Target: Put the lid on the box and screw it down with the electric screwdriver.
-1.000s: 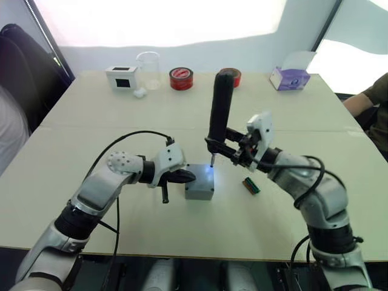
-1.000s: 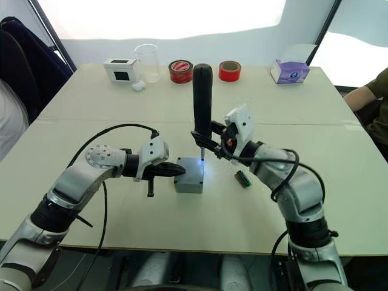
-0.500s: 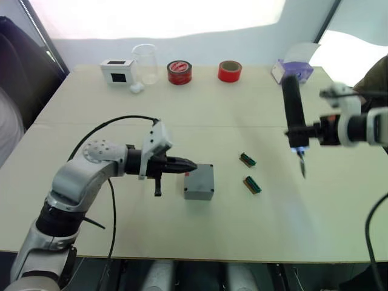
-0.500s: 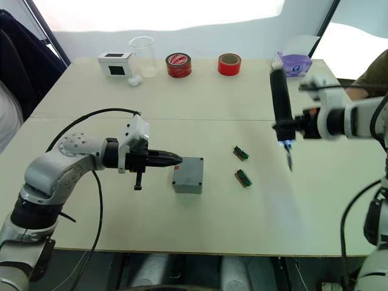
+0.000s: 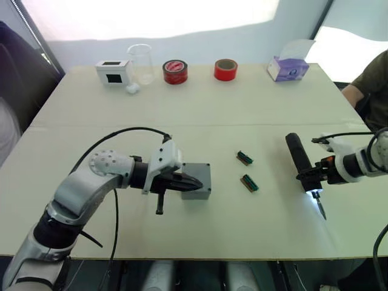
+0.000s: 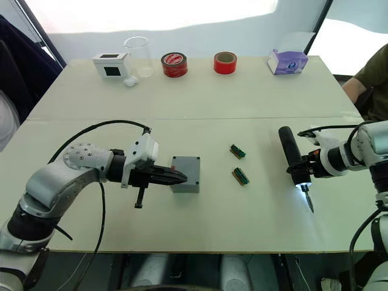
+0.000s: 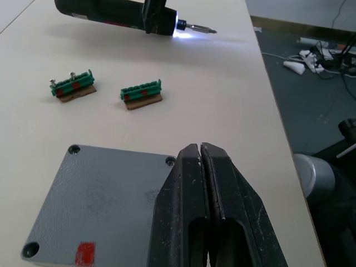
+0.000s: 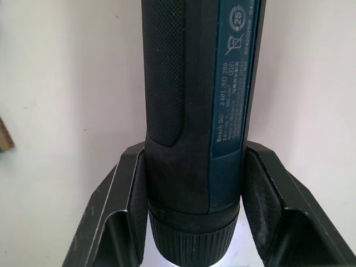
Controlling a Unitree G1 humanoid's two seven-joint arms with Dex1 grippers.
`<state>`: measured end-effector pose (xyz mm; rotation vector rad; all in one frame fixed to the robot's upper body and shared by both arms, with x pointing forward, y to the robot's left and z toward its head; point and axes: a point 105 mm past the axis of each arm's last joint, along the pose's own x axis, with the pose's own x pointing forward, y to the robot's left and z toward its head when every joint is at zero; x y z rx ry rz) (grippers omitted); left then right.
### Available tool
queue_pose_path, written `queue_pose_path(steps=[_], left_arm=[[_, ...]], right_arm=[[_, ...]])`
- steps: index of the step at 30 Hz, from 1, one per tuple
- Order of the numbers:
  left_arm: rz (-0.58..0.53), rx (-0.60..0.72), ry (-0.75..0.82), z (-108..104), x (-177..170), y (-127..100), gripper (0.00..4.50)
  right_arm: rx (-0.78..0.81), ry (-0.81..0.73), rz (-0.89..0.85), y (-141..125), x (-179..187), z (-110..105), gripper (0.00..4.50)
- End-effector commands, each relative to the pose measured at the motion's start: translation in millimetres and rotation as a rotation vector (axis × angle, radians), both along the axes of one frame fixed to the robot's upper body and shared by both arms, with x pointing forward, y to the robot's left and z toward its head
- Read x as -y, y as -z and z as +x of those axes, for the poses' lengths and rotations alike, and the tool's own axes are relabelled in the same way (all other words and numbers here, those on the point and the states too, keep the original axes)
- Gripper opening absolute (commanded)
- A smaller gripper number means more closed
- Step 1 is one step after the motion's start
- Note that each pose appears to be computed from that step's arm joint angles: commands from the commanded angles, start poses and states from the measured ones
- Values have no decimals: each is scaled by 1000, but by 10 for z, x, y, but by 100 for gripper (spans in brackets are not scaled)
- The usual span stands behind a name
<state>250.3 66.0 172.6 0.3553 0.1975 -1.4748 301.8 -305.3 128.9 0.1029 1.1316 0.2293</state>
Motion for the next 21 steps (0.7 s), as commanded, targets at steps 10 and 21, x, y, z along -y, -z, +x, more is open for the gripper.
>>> queue_pose_path(steps=[10, 21], left_arm=[[1, 52, -62, 99, -92, -114, 0], [-21, 62, -173, 250, -284, -179, 0]], right_arm=[[16, -64, -52, 22, 3, 62, 447], [164, -126, -40, -215, -150, 270, 447]])
